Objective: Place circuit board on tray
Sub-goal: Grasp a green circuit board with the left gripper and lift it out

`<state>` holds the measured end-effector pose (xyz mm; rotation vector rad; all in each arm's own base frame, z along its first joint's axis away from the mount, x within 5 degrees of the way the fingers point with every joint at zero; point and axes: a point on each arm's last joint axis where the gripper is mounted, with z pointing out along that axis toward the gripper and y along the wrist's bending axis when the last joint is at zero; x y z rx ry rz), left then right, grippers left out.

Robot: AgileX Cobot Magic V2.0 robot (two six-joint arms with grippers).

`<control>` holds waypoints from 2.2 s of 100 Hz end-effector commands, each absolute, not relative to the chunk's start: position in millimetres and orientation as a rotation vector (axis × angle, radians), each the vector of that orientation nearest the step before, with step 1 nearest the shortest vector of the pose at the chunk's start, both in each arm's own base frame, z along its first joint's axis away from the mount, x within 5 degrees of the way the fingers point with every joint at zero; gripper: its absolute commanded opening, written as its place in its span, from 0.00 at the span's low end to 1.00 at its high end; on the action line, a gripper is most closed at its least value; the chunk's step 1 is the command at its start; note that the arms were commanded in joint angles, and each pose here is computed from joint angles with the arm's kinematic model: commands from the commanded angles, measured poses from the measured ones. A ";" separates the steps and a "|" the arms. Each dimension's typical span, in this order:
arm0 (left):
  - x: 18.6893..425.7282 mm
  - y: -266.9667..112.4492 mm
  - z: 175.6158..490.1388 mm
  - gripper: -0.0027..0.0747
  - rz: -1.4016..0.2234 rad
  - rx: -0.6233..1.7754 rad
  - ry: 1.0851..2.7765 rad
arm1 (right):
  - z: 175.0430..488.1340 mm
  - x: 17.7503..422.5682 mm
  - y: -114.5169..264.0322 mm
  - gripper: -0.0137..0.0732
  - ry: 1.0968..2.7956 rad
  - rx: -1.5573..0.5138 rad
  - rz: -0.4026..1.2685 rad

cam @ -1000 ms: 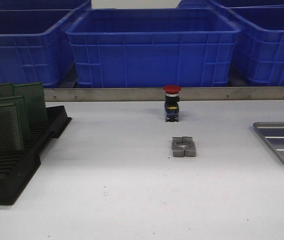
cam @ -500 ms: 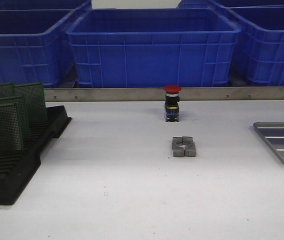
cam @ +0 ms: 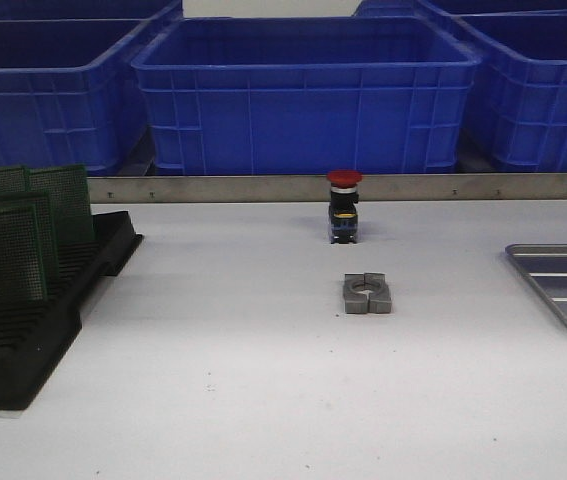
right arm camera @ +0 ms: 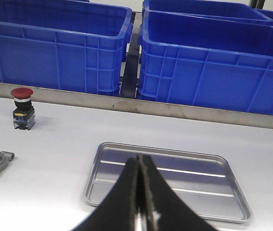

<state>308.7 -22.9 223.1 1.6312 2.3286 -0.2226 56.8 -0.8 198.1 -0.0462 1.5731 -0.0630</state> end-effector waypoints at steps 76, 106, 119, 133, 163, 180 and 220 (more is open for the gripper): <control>297.0 -33.7 276.9 0.01 -0.396 1.710 2.252 | 206.8 54.7 -0.3 0.09 1.468 -0.054 -0.070; 293.3 -74.0 308.0 0.01 -0.623 1.579 2.048 | 206.8 54.7 -0.3 0.09 1.468 -0.054 -0.070; 285.7 -104.8 312.0 0.01 -0.719 1.622 1.957 | 206.9 54.7 -0.3 0.09 1.467 -0.054 -0.070; 275.2 -134.5 316.7 0.01 -0.821 1.656 1.867 | 206.9 54.7 -0.3 0.09 1.467 -0.054 -0.070; 260.2 -169.8 327.6 0.01 -1.007 1.622 1.741 | 207.0 54.7 -0.3 0.09 1.466 -0.055 -0.070; 259.8 -171.0 328.5 0.01 -1.019 1.614 1.735 | 207.0 54.7 -0.3 0.09 1.466 -0.055 -0.070; 259.8 -171.0 328.5 0.01 -1.019 1.614 1.735 | 235.9 48.7 0.1 0.09 1.533 0.026 0.026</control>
